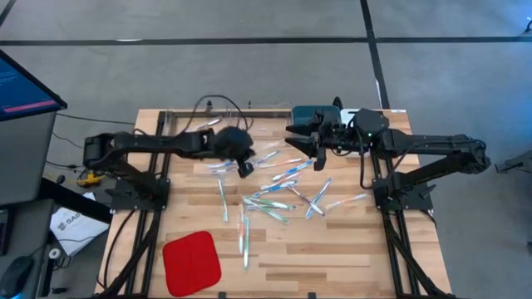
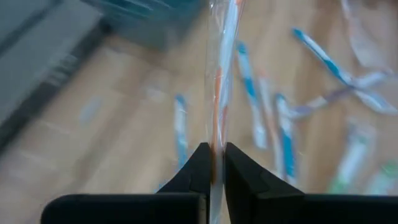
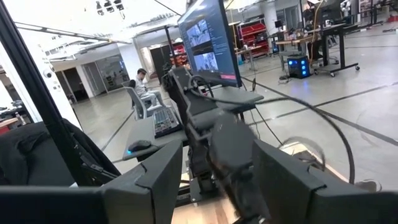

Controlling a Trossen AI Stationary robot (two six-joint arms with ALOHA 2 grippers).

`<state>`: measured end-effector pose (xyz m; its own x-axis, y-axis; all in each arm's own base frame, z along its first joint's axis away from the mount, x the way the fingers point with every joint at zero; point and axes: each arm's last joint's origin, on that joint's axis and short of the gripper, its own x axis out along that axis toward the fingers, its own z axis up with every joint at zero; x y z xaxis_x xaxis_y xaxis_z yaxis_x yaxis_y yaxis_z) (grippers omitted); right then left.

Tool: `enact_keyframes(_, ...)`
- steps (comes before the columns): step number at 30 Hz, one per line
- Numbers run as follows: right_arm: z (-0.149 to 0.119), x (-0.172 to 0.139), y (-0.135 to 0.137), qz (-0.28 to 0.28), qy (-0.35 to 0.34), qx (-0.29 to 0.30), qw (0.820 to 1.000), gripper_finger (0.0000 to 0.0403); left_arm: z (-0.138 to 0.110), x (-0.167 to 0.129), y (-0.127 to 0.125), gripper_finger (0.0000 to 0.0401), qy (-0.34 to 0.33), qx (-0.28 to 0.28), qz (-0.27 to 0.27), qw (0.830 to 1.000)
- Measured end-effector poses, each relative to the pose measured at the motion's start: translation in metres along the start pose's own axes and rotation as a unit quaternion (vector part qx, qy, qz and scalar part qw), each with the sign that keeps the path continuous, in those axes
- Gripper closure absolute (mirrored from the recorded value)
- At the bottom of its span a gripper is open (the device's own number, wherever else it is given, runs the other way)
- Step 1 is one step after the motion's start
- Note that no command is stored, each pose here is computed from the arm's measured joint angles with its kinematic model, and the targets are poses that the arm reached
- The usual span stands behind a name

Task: Pick & Place Toothbrushes
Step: Put the orange toothbrush into the right transparent bin

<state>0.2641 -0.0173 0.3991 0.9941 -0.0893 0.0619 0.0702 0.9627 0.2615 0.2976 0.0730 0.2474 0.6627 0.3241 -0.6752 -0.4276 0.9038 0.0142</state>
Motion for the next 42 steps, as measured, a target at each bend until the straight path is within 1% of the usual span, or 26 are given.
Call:
enact_keyframes(4, 0.001, 0.0, -0.001, -0.002, -0.002, 0.0, 1.0, 0.0214, 0.016, -0.002, 0.029, 0.0389, -0.016, -0.002, 0.036, 0.999)
enact_keyframes(6, 0.001, 0.0, -0.002, -0.002, -0.004, 0.0, 1.0, 0.0214, 0.028, 0.0, 0.042, 0.0389, -0.027, 0.007, 0.046, 0.999)
enact_keyframes(9, 0.001, 0.0, -0.002, -0.002, -0.004, 0.0, 1.0, 0.0214, 0.045, 0.009, 0.062, 0.0389, -0.026, 0.025, 0.054, 0.998)
enact_keyframes(14, 0.001, 0.0, -0.002, -0.002, -0.004, 0.005, 1.0, 0.0214, 0.071, 0.034, 0.093, 0.0389, -0.005, 0.037, 0.049, 0.998)
enact_keyframes(18, 0.001, 0.0, 0.0, 0.0, -0.002, 0.008, 1.0, 0.0214, 0.078, 0.064, 0.111, 0.0389, 0.034, 0.053, 0.032, 0.998)
enact_keyframes(21, 0.0, 0.0, 0.001, 0.002, 0.0, 0.013, 1.0, 0.0214, 0.075, 0.083, 0.12, 0.0389, 0.061, 0.042, 0.015, 0.997)
enact_keyframes(24, -0.002, 0.0, 0.002, 0.002, 0.007, 0.013, 1.0, 0.0214, 0.067, 0.096, 0.127, 0.0389, 0.079, 0.031, 0.006, 0.996)
enact_keyframes(27, -0.003, 0.0, 0.002, 0.002, 0.014, 0.013, 1.0, 0.0214, 0.062, 0.102, 0.129, 0.0389, 0.091, 0.03, 0.001, 0.995)
enact_keyframes(31, -0.005, 0.0, 0.003, 0.003, 0.021, 0.013, 1.0, 0.0214, 0.057, 0.109, 0.129, 0.0389, 0.107, 0.044, -0.002, 0.993)
enact_keyframes(33, -0.005, 0.0, 0.003, 0.003, 0.021, 0.013, 1.0, 0.0214, 0.055, 0.114, 0.131, 0.0389, 0.107, 0.041, -0.003, 0.993)
enact_keyframes(35, -0.005, 0.0, 0.003, 0.002, 0.021, 0.013, 1.0, 0.0214, 0.05, 0.12, 0.131, 0.0389, 0.12, 0.036, -0.011, 0.992)
enact_keyframes(38, -0.004, 0.0, 0.001, -0.001, 0.02, 0.013, 1.0, 0.0214, 0.04, 0.131, 0.132, 0.0389, 0.142, 0.017, -0.022, 0.989)
enact_keyframes(42, -0.004, 0.0, 0.001, -0.001, 0.02, 0.013, 1.0, 0.0214, 0.033, 0.14, 0.134, 0.0386, 0.152, -0.008, -0.043, 0.987)
